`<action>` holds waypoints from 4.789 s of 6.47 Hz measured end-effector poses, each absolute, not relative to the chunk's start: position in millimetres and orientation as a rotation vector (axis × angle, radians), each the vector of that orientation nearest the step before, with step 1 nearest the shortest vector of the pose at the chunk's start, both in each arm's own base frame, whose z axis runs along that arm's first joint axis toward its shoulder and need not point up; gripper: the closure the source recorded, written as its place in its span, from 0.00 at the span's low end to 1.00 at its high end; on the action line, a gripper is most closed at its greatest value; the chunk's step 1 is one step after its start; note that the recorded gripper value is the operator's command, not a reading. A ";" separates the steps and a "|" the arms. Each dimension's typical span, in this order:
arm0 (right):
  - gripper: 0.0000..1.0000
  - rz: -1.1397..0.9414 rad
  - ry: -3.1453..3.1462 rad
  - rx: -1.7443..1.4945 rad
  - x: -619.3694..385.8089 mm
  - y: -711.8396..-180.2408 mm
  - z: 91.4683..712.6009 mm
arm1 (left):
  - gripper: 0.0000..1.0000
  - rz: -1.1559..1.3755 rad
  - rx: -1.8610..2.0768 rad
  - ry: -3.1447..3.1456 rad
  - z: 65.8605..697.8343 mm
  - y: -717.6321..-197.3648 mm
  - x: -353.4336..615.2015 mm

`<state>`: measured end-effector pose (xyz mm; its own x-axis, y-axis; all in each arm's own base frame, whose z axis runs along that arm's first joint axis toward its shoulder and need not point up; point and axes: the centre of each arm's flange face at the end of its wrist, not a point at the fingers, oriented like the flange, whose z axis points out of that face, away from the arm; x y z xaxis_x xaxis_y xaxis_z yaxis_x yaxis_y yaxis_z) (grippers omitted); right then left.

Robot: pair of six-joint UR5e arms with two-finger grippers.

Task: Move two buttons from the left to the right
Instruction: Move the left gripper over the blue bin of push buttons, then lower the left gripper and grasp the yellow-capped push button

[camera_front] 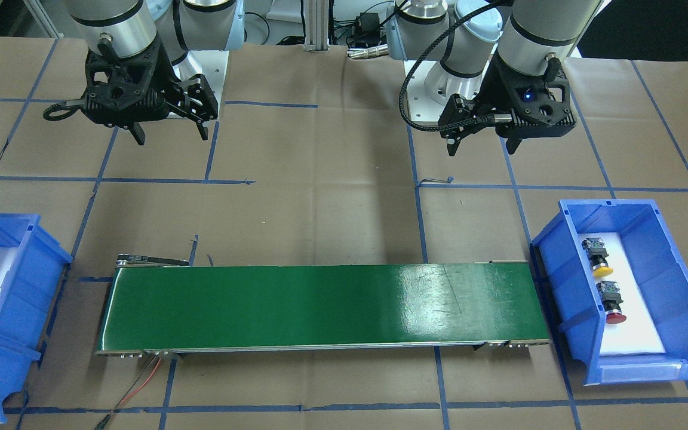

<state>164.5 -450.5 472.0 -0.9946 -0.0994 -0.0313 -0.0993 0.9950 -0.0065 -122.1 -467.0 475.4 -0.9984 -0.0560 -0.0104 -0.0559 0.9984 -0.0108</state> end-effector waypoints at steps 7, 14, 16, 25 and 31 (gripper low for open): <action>0.00 0.003 3.105 -0.156 164.6 -450.2 469.2 | 0.00 -0.004 -0.120 3.127 474.2 -481.7 -23.1; 0.00 0.008 3.106 -0.154 164.5 -449.4 468.1 | 0.00 0.023 -0.110 3.149 388.3 -441.8 186.7; 0.00 0.005 3.106 -0.154 164.5 -449.3 469.4 | 0.00 -0.030 -0.095 3.124 346.9 -440.8 191.9; 0.00 -0.004 3.105 -0.155 164.6 -449.9 471.9 | 0.00 -0.051 -0.048 3.162 244.4 -485.2 218.8; 0.00 -0.006 3.105 -0.155 164.5 -448.9 472.9 | 0.12 -0.057 -0.038 3.179 203.0 -498.6 223.0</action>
